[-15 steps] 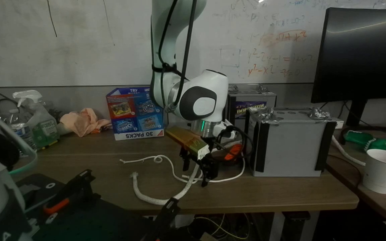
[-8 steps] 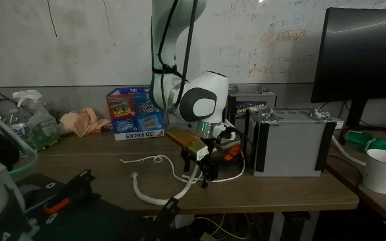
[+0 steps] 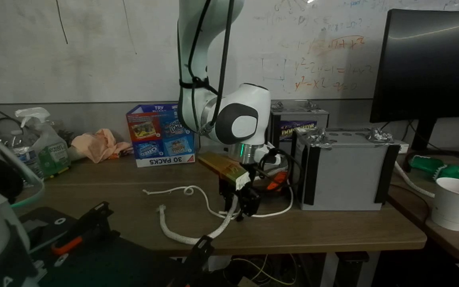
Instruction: Put the white rope inside the blue box
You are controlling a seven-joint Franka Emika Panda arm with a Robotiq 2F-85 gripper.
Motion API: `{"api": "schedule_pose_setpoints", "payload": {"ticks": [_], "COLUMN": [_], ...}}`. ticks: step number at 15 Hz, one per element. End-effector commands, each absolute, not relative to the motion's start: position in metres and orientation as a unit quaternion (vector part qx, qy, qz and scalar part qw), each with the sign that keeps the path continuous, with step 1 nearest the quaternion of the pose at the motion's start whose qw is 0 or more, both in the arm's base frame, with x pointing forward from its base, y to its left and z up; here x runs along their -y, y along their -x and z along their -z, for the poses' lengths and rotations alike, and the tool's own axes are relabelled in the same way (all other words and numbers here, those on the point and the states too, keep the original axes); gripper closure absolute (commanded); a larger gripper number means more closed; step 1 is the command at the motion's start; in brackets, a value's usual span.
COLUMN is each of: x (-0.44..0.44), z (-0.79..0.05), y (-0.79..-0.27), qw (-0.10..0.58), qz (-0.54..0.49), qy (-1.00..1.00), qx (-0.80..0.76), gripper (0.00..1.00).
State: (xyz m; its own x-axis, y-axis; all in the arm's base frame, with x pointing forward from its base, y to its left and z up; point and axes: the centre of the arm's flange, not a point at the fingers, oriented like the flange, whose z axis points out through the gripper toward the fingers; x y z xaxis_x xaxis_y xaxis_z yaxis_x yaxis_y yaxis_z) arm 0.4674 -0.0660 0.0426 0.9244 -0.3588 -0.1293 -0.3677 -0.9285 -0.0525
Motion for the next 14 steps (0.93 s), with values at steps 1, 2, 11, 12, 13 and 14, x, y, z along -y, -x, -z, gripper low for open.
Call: {"api": "schedule_pose_setpoints", "payload": {"ticks": [1, 2, 11, 12, 13, 14], "x": [0.061, 0.06, 0.055, 0.048, 0.042, 0.032], "z": [-0.042, -0.044, -0.137, -0.153, -0.173, -0.193], "y": [-0.471, -0.473, -0.501, -0.504, -0.507, -0.51], "qw": [0.022, 0.021, 0.011, 0.007, 0.003, 0.001], "qz": [-0.056, -0.058, -0.116, -0.118, -0.118, -0.114], "qy": [0.981, 0.981, 0.986, 0.988, 0.989, 0.991], "qx": [-0.185, -0.184, -0.119, -0.103, -0.09, -0.073], "gripper": [0.79, 0.86, 0.92, 0.92, 0.92, 0.92]}}
